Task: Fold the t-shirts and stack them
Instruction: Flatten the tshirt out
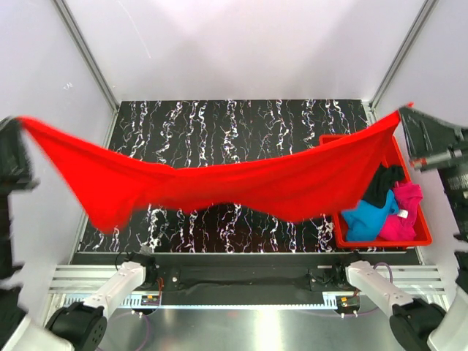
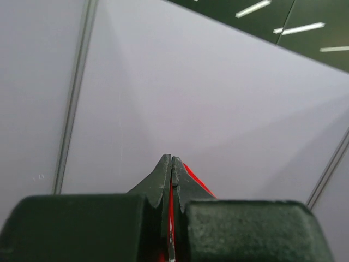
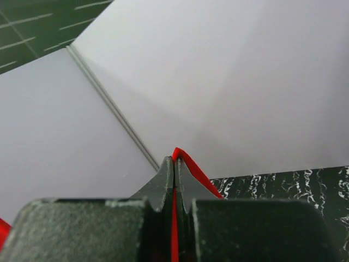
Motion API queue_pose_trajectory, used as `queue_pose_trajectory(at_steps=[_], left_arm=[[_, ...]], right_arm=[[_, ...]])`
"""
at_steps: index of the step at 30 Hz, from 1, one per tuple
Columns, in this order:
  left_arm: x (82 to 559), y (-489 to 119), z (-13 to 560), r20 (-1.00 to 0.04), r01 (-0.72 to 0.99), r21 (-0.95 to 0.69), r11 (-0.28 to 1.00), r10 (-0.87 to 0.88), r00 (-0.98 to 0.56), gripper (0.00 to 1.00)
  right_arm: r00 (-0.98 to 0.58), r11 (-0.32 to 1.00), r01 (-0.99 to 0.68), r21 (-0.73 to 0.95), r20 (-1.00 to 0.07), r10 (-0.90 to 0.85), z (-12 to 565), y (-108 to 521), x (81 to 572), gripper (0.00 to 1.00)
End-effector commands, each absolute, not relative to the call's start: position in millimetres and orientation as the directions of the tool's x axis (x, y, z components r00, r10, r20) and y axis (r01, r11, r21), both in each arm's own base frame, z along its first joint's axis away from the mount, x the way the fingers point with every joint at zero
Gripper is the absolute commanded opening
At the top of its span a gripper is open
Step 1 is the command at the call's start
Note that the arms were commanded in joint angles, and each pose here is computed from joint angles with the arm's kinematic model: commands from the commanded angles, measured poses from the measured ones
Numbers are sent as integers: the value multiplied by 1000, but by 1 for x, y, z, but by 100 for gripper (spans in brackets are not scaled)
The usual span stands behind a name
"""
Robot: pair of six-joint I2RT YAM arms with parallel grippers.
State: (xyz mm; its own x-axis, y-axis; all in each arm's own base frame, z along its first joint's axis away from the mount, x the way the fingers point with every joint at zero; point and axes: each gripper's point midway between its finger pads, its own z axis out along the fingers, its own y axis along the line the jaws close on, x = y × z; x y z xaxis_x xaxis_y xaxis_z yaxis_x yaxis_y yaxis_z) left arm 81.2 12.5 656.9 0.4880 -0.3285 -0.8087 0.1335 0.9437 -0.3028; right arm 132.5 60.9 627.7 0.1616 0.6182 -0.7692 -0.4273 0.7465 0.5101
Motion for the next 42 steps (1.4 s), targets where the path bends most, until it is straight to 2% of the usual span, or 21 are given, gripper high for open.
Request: queue_pose_trajectory(at_steps=[1, 8, 10, 11, 13, 14, 16, 17, 18, 19, 24, 29, 31, 33, 34, 35, 36, 37, 40, 41, 42], left_arm=[[177, -11, 622, -918, 83, -245, 966, -258, 301, 0], [271, -3, 616, -960, -88, -119, 989, -92, 263, 0], [310, -6, 615, -968, -115, -90, 989, -60, 245, 0], [326, -6, 613, -971, -138, -66, 988, -32, 237, 0], [355, -2, 622, -960, -184, -61, 981, -7, 281, 0], [396, -5, 609, -964, -195, -53, 979, 0, 264, 0], [423, -6, 621, -951, -187, -81, 979, -19, 310, 0], [458, -8, 611, -953, -180, -71, 981, -13, 302, 0], [473, -6, 611, -949, -181, -75, 981, -14, 314, 0], [477, 2, 619, -938, -192, -89, 977, -17, 346, 0], [452, 25, 661, -862, -210, -146, 967, -20, 506, 0], [412, 17, 680, -824, -150, -120, 981, -14, 566, 0], [404, 15, 662, -841, -140, -103, 985, -11, 541, 0], [397, 13, 651, -842, -133, -92, 987, -6, 539, 0], [415, 12, 607, -889, -142, -71, 987, 2, 457, 0], [390, 16, 615, -868, -148, -84, 985, 1, 496, 0], [388, 17, 597, -880, -156, -87, 984, -2, 474, 0], [394, 17, 554, -914, -161, -76, 984, -4, 406, 0], [356, 15, 536, -903, -128, -112, 985, -47, 428, 0], [363, 12, 496, -936, -123, -107, 987, -58, 348, 0], [349, 9, 493, -934, -99, -130, 987, -88, 345, 0]], right_arm=[[81, 824, -267, 500, -840, 536, 595, 65, 213, 0], [3, 854, -248, 457, -881, 473, 558, 103, 343, 0], [50, 863, -270, 427, -889, 455, 572, 109, 369, 0], [16, 871, -246, 426, -897, 443, 555, 117, 405, 0], [93, 872, -277, 403, -892, 442, 583, 117, 427, 0], [61, 880, -252, 403, -901, 430, 561, 121, 465, 0], [166, 874, -282, 396, -877, 451, 597, 111, 481, 0], [141, 876, -260, 406, -882, 451, 574, 112, 518, 0], [223, 866, -311, 391, -856, 467, 610, 108, 508, 0], [216, 869, -288, 403, -856, 469, 592, 99, 537, 0], [335, 839, -364, 405, -783, 523, 632, 71, 527, 0], [283, 821, -436, 369, -809, 515, 627, 80, 502, 0], [214, 829, -416, 374, -846, 489, 592, 84, 509, 0], [202, 830, -408, 380, -849, 488, 585, 82, 487, 0], [134, 833, -373, 409, -865, 484, 540, 82, 498, 0], [137, 832, -375, 409, -863, 486, 540, 82, 478, 0], [46, 835, -327, 443, -875, 482, 488, 81, 485, 0], [40, 829, -340, 445, -873, 485, 487, 83, 466, 0], [-98, 827, -280, 487, -872, 480, 413, 84, 450, 0], [-97, 830, -269, 489, -871, 481, 410, 82, 436, 0], [-153, 834, -230, 502, -865, 478, 379, 81, 432, 0]])
